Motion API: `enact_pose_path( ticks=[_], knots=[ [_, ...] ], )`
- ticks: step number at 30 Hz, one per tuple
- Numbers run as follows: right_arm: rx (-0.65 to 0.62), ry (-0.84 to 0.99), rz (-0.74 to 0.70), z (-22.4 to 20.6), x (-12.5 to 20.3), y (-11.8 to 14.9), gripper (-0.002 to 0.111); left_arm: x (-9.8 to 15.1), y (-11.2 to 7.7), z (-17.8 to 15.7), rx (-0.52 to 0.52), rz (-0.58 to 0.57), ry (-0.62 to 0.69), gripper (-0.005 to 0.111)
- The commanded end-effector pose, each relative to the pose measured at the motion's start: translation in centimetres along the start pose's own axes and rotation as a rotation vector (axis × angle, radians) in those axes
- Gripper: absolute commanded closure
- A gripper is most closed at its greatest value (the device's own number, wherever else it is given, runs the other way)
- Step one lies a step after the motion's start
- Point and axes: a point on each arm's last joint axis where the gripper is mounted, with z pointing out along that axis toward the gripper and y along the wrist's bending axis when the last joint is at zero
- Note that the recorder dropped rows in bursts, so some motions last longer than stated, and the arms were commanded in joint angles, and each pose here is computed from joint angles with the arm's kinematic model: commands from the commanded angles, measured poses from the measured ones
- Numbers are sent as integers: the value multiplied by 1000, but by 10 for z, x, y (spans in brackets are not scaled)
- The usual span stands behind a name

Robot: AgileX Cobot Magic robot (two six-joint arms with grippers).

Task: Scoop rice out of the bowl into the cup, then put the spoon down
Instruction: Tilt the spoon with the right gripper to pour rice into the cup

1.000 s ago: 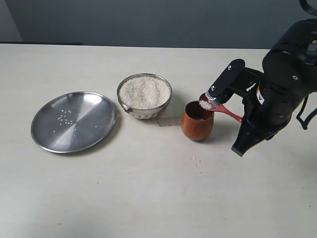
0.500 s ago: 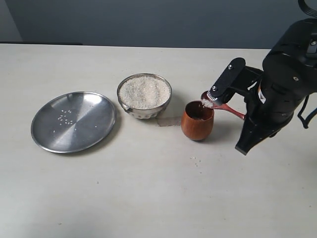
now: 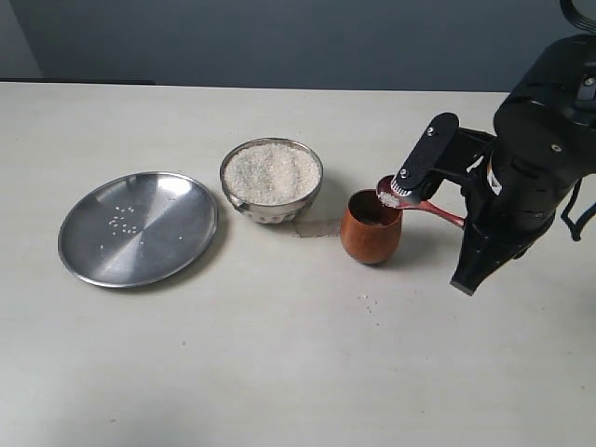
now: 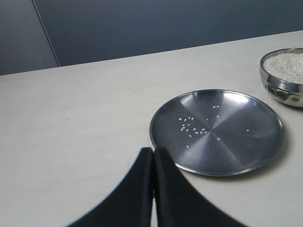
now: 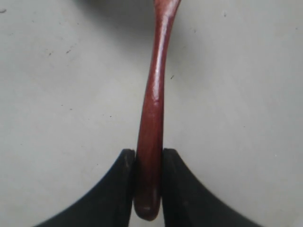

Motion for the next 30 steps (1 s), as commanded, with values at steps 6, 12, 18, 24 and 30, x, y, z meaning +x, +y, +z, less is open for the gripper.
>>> enact_pose_path(
  ticks=[6,12,18,24,30],
  knots=[
    [41,19,-60,1,2,-3,109,1,0,0,-3,4,-3,106],
    [43,18,-85,1,2,-3,109,1,0,0,-3,4,-3,106],
    [70,18,-106,1,2,-6,109,1,0,0,-3,4,-3,106],
    [97,-16,-156,-2,-4,-2,109,1,0,0,-3,4,-3,106],
    [137,-24,-239,-8,-10,8,109,1,0,0,-3,4,-3,106]
  ],
)
